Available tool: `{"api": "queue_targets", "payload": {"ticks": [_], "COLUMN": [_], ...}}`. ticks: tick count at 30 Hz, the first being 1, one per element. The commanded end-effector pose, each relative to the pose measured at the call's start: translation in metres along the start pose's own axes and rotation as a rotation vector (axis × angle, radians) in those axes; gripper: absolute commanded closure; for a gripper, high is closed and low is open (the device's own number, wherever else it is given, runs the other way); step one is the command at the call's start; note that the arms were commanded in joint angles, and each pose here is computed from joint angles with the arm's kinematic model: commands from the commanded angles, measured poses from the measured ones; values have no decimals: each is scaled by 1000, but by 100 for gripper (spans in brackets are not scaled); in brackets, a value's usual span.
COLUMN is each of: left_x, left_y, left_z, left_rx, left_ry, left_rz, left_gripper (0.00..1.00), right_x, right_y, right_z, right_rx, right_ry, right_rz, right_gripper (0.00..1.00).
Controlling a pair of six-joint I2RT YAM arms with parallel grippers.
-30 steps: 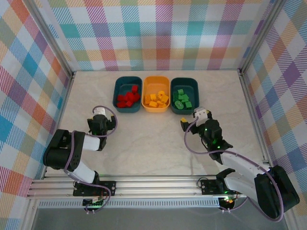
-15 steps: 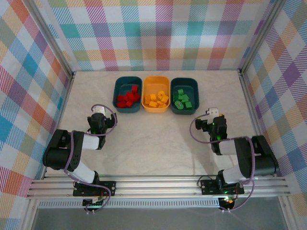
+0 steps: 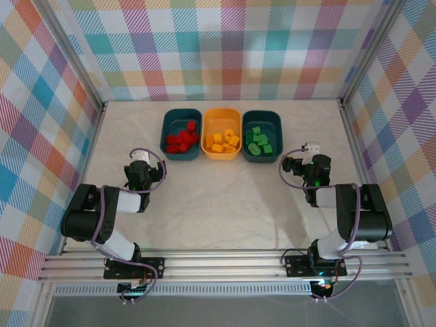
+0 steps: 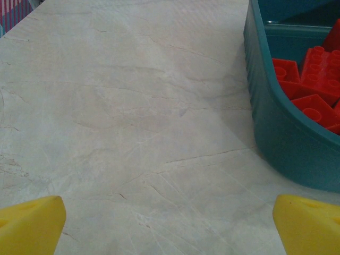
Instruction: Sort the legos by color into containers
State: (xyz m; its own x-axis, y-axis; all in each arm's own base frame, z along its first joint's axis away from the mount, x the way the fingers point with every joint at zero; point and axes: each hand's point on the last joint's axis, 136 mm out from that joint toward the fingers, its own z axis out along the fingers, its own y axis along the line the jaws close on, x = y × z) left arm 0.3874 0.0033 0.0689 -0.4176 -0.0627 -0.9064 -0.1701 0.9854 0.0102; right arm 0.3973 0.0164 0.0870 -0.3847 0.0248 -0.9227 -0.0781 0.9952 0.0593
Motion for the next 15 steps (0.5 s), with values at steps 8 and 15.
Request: {"api": "queue_targets", "payload": {"ticks": [8, 15], "left_x": [-15, -14], "left_y": [-1, -1], "left_z": [1, 2], "left_rx": [6, 8], "left_ry": [-42, -37], "left_rz": [-27, -28], "left_gripper": [0, 0], "right_x": [-4, -5], "right_y": [7, 6], "right_z": [-1, -1], "right_rx": [-31, -29], "right_ry": [-11, -13], "right_rz": [10, 11], "right_gripper": [0, 0]}}
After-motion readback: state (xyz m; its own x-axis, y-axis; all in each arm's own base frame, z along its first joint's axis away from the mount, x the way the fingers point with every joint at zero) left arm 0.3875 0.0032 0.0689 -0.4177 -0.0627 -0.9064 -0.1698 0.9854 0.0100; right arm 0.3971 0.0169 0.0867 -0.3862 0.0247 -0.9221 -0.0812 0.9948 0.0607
